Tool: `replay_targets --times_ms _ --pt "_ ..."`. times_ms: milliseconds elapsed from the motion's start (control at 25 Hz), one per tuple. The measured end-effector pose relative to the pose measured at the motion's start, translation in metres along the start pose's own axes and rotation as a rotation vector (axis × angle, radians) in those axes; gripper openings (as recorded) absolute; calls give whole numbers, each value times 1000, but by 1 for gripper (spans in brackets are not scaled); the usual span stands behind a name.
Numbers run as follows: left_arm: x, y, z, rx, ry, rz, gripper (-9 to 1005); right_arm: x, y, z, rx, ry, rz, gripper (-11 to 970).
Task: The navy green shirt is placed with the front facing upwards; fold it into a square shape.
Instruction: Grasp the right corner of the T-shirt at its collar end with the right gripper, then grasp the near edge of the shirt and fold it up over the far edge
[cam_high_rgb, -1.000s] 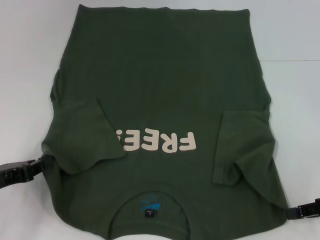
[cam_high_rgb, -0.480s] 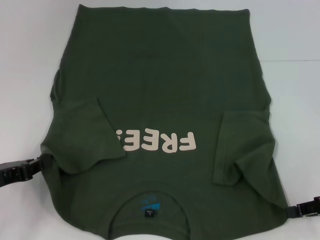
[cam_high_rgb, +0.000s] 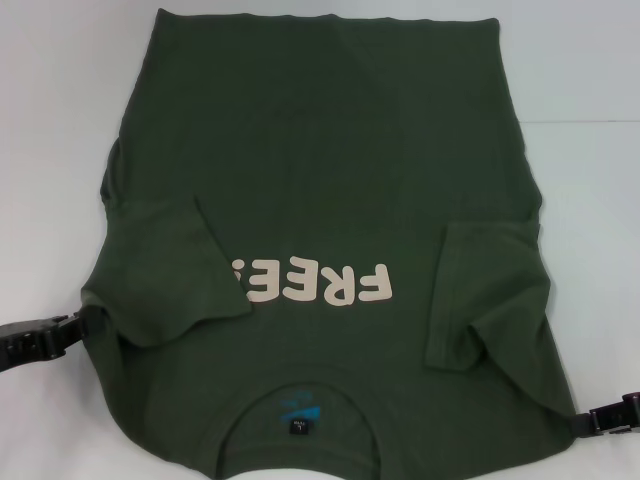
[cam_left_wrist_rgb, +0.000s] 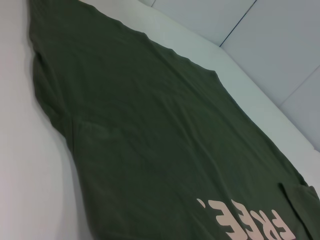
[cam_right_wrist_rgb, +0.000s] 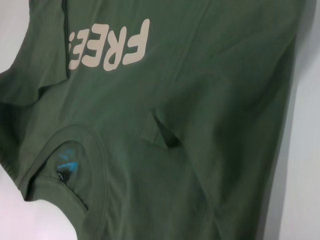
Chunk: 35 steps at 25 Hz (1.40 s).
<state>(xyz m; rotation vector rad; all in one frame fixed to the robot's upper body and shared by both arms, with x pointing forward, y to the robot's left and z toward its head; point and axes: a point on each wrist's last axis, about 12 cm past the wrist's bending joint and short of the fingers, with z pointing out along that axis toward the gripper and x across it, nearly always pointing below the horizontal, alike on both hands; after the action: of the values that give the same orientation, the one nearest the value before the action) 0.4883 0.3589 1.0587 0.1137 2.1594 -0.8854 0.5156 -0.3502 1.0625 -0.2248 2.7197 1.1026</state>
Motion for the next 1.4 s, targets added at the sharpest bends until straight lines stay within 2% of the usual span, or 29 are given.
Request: replay_targets --times_ms 400,600,920,1160,1400 --pt "-1 0 0 0 0 1 20 -3 2 0 5 6 -7 152" --pt "-1 0 0 0 -2 1 21 -2 1 -1 14 12 -3 12" --pt "-3 -1 -2 15 -15 -6 21 0 -1 -2 -2 -25 -28 12" --pt "-4 -5 -18 90 -68 -39 20 14 -6 -5 -49 -121 -61 12" --pt "0 -6 -31 111 -98 -82 21 36 -12 -7 -93 -223 -97 12"
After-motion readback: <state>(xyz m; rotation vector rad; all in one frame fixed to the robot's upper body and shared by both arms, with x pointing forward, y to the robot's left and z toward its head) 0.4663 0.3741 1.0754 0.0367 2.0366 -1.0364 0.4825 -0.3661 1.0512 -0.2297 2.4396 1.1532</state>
